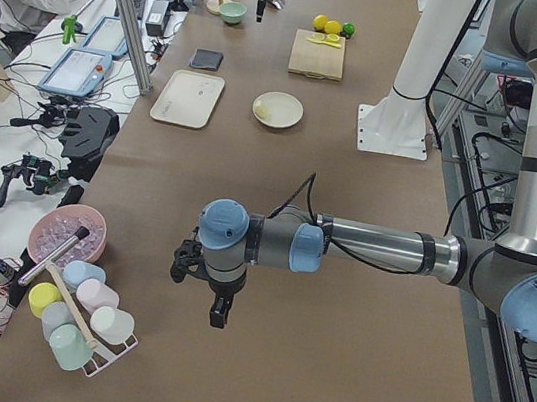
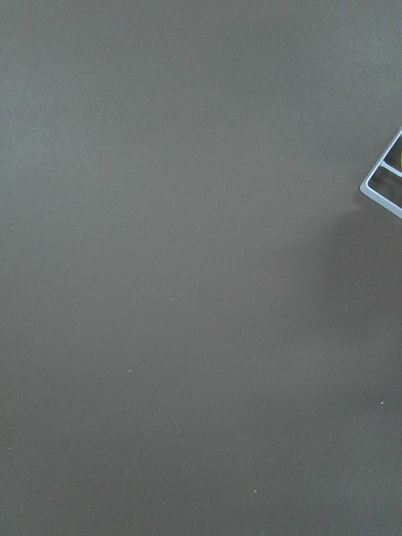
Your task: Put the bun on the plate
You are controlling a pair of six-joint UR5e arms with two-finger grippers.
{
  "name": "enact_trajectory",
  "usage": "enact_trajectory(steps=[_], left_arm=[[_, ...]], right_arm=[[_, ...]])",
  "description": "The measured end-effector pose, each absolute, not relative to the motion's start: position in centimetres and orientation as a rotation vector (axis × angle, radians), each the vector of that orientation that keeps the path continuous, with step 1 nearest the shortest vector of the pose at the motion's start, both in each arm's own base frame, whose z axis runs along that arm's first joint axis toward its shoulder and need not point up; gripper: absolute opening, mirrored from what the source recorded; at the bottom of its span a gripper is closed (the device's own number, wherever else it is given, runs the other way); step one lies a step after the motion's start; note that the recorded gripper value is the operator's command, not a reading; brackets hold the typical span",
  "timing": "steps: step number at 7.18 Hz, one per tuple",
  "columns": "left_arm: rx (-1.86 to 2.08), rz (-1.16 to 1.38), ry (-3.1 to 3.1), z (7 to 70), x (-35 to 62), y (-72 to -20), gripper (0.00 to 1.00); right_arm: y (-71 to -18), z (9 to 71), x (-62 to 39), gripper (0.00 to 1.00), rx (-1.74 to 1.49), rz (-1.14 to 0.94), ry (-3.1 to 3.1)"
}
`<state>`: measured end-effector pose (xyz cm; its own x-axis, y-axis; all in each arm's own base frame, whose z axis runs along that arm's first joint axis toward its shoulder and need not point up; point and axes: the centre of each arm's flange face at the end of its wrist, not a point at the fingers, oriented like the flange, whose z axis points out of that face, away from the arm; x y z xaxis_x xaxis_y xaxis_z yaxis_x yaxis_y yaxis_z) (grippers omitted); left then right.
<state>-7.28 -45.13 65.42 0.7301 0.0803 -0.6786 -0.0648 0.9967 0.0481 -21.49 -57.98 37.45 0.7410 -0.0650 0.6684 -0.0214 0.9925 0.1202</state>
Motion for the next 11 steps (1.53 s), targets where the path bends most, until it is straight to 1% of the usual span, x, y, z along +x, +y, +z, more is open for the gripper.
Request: enact_trajectory(steps=[1,3,5,6,8,11], left_arm=[[0.023,0.08,0.748,65.4,-7.3,-45.1,0.98],[0.024,0.081,0.748,65.3,-7.3,-45.1,0.98],[0.024,0.081,0.748,65.3,-7.3,-45.1,0.98],[0.024,0.081,0.748,65.3,-7.3,-45.1,0.98],[0.025,0.082,0.748,65.3,-7.3,-45.1,0.98],[0.021,0.079,0.747,65.5,-7.3,-45.1,0.98]], right_arm=[[-57.2,41.5,-15.7,1.0,0.117,-0.05,-0.733],[-53.0,51.0,-5.5,1.0,0.092,-0.126,-0.721],[-46.4,58.8,2.1,1.0,0.018,-0.135,-0.736],[-42.7,61.9,3.7,1.0,-0.041,-0.11,-0.74],[-39.5,64.4,4.7,1.0,-0.096,-0.074,-0.748],[-38.7,65.4,5.2,1.0,-0.103,-0.061,-0.743]])
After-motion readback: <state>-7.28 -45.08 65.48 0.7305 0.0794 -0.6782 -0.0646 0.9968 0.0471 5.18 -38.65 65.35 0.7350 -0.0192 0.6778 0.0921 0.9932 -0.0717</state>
